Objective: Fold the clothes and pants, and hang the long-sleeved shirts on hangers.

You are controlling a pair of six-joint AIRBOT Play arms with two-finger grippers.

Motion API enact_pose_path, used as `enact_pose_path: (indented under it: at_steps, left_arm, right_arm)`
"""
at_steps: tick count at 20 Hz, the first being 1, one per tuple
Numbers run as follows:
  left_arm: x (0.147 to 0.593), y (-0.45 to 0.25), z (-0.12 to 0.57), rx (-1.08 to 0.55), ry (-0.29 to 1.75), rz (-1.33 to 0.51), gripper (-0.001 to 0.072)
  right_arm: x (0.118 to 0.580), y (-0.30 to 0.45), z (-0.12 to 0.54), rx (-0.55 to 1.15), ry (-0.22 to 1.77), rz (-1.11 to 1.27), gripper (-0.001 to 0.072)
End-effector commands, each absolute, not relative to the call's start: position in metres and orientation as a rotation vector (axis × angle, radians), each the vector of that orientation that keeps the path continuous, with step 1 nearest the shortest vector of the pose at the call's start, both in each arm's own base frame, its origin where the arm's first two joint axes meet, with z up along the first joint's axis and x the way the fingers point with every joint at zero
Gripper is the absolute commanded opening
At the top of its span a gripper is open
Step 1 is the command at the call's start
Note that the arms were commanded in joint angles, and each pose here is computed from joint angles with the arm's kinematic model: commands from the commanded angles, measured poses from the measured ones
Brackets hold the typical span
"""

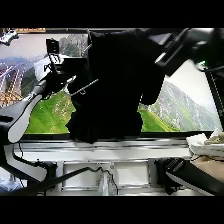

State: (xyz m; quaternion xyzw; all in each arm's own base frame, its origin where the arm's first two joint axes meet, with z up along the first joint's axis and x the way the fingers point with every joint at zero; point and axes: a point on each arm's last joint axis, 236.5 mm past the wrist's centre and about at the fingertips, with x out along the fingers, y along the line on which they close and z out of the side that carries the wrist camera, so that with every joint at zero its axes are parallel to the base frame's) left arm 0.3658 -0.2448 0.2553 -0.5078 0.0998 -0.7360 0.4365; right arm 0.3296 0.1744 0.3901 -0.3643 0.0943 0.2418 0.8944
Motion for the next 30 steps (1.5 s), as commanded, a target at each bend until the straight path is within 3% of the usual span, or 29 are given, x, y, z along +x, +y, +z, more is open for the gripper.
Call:
enact_pose_path:
  at_steps: [1,7,12,16,17,19,20,23,24,25,26,27,30]
  left_arm:
    - [0.363,-0.245,0.259,-1.258,0.245,-1.839,0.0015]
    - [0.363,-0.245,0.259,-1.261,0.251,-1.839,0.0015]
    - [0.363,-0.245,0.259,-1.262,0.254,-1.84,0.0015]
    - [0.363,-0.245,0.259,-1.262,0.254,-1.84,0.0016]
    - [0.363,-0.245,0.258,-1.26,0.257,-1.84,0.0015]
    - [0.361,-0.247,0.256,-1.247,0.274,-1.842,0.0016]
    - [0.361,-0.247,0.256,-1.248,0.274,-1.841,0.0016]
    - [0.362,-0.246,0.257,-1.259,0.273,-1.84,0.0019]
    - [0.364,-0.245,0.258,-1.264,0.266,-1.838,0.0062]
    - [0.365,-0.243,0.259,-1.269,0.256,-1.834,0.0242]
    - [0.368,-0.239,0.261,-1.281,0.237,-1.826,0.0526]
    - [0.372,-0.234,0.265,-1.299,0.213,-1.818,0.0697]
    - [0.39,-0.204,0.283,-1.378,0.064,-1.766,0.0698]
  right_arm:
    - [0.356,0.13,0.401,-1.008,0.173,0.342,0.0593]
    - [0.39,0.197,0.31,-1.039,0.333,0.619,0.0597]
    - [0.425,0.23,0.293,-1.008,0.277,0.644,0.0649]
    - [0.442,0.243,0.263,-0.924,0.33,0.705,0.0626]
    - [0.446,0.242,0.258,-0.914,0.342,0.708,0.0498]
    - [0.45,0.237,0.255,-0.907,0.355,0.7,0.0075]
    - [0.451,0.235,0.256,-0.907,0.355,0.695,0.0039]
    - [0.451,0.232,0.259,-0.916,0.35,0.685,0.0038]
    - [0.45,0.232,0.26,-0.915,0.349,0.685,0.0037]
    - [0.45,0.232,0.261,-0.913,0.347,0.685,0.0036]
    - [0.449,0.232,0.261,-0.912,0.346,0.685,0.0036]
    - [0.448,0.232,0.261,-0.912,0.348,0.688,0.0036]
    - [0.441,0.234,0.264,-0.892,0.35,0.709,0.0036]
